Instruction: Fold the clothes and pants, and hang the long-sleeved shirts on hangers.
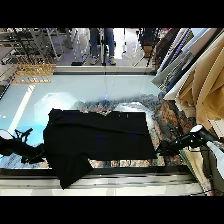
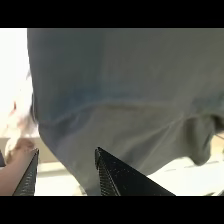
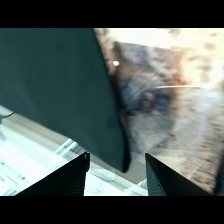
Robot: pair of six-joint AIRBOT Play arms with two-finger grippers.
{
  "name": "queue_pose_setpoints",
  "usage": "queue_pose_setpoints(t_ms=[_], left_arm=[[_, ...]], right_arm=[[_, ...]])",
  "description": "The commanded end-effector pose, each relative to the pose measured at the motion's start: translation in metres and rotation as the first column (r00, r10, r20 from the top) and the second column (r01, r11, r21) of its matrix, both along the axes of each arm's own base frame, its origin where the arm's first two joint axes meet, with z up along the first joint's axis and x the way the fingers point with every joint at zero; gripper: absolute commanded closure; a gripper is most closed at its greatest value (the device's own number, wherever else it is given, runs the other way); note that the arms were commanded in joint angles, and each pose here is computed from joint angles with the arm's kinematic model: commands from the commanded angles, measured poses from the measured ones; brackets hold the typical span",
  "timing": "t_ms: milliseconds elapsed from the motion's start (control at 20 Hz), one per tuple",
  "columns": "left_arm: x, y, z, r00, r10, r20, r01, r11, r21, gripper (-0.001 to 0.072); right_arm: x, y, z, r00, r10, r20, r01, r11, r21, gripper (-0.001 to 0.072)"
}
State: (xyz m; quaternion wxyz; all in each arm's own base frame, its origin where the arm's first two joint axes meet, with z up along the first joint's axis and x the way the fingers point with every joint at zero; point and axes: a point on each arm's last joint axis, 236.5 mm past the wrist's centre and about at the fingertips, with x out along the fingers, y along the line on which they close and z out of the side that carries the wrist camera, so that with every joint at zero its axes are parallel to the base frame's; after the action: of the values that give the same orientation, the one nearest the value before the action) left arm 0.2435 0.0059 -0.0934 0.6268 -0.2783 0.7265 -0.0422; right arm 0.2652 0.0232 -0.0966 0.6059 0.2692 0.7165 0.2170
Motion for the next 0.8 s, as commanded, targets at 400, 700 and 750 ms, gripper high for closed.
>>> queue_pose_setpoints(t_ms=[400, 700, 750], left_arm=[[-0.013, -0.049, -0.009, 0.997, -0.007, 0.071, 0.018, 0.988, -0.155, 0.0696], [0.068, -0.036, 0.09, 0.942, 0.113, 0.317, -0.01, 0.951, -0.309, 0.0699], [0.075, -0.033, 0.099, 0.935, 0.101, 0.34, 0.007, 0.953, -0.302, 0.0698]], right_arm=[[-0.028, 0.033, 0.019, 0.988, 0.149, -0.031, -0.145, 0.984, 0.108, 0.0696], [0.021, 0.034, 0.084, 0.985, 0.076, 0.152, -0.091, 0.992, 0.091, 0.0698], [0.033, 0.03, 0.091, 0.982, 0.055, 0.178, -0.068, 0.995, 0.071, 0.0698]])
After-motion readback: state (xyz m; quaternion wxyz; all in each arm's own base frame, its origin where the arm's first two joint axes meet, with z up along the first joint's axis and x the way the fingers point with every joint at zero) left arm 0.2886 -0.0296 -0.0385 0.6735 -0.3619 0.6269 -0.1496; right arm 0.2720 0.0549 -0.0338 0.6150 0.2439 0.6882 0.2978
